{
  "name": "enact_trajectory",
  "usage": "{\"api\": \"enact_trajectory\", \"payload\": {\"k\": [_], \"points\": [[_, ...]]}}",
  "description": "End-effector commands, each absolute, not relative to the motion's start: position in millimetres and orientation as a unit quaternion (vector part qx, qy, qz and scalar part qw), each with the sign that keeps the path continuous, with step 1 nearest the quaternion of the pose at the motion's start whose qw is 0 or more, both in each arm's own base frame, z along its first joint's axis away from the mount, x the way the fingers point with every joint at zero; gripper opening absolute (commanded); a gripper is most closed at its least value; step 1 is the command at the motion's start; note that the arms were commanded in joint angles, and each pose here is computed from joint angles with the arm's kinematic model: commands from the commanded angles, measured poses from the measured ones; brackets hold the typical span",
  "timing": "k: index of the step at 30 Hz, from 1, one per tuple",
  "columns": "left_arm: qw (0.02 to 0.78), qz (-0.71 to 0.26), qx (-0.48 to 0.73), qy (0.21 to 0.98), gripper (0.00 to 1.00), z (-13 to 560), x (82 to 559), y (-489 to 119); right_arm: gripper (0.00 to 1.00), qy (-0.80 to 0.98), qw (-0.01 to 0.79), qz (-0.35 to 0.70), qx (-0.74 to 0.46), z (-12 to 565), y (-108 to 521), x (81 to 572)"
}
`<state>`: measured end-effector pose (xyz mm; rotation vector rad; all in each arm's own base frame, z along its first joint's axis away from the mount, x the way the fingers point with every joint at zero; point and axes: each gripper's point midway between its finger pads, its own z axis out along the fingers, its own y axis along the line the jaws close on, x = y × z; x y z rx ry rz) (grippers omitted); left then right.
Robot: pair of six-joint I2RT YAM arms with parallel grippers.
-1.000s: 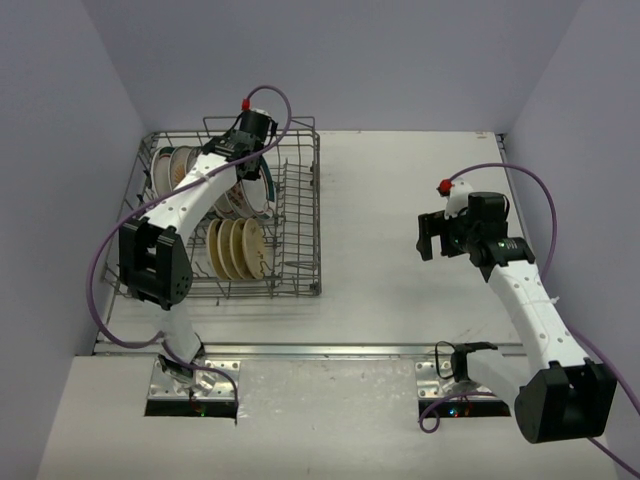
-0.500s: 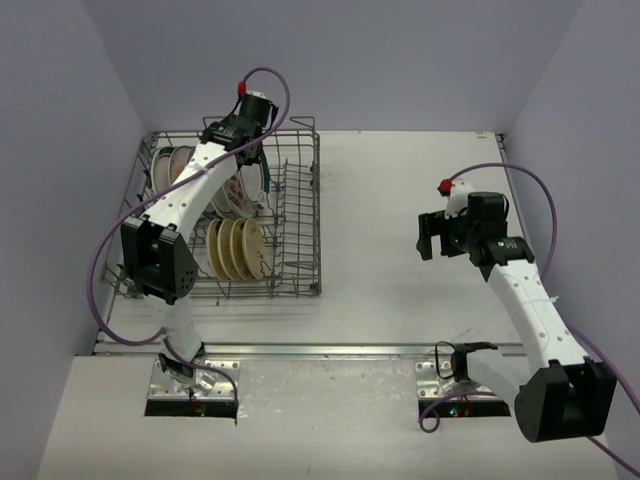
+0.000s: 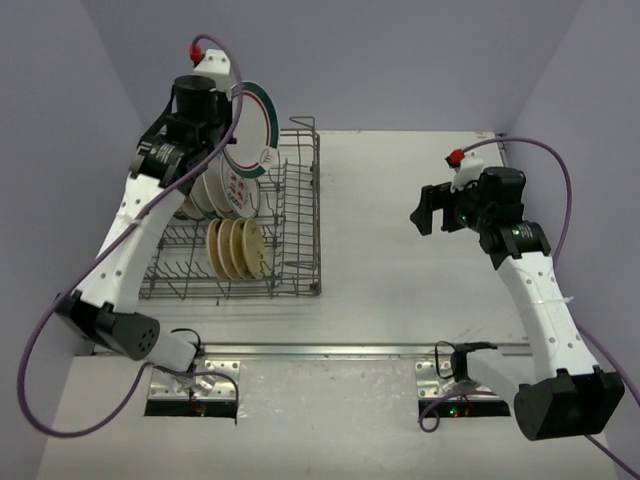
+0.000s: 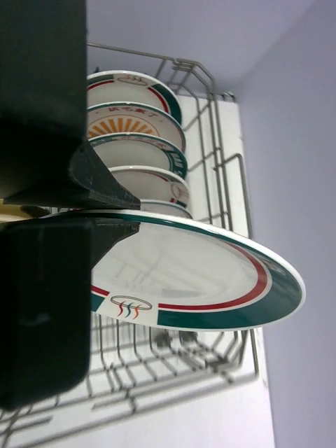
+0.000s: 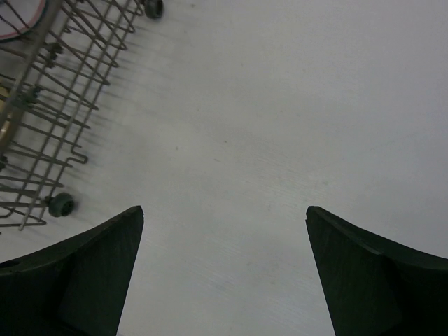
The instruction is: Unload the plates from the dish rack
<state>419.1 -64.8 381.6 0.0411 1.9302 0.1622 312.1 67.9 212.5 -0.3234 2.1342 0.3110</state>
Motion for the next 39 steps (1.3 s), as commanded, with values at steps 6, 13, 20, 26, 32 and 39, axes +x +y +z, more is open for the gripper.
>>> {"api": "enact_trajectory", "payload": {"k": [6, 13, 20, 26, 32, 39], "points": [[0.566, -0.316, 0.269, 0.712, 0.0, 426, 309, -197, 0.95, 0.761, 0.491, 0.398, -0.147, 348, 154, 319], [0.501, -0.374, 0.299, 0.721, 0.0, 391, 294, -216, 0.94, 0.74, 0.477, 0.451, -0.147, 375, 171, 341], [0.447, -0.418, 0.293, 0.735, 0.0, 371, 295, -229, 0.92, 0.734, 0.47, 0.446, -0.201, 368, 196, 342], [0.423, -0.432, 0.288, 0.743, 0.0, 361, 299, -234, 0.79, 0.742, 0.456, 0.409, -0.272, 335, 222, 327], [0.419, -0.431, 0.284, 0.747, 0.0, 359, 301, -234, 0.56, 0.748, 0.459, 0.353, -0.324, 313, 233, 320], [0.447, -0.403, 0.27, 0.752, 0.14, 370, 312, -227, 0.0, 0.764, 0.467, 0.316, -0.313, 307, 228, 330]]}}
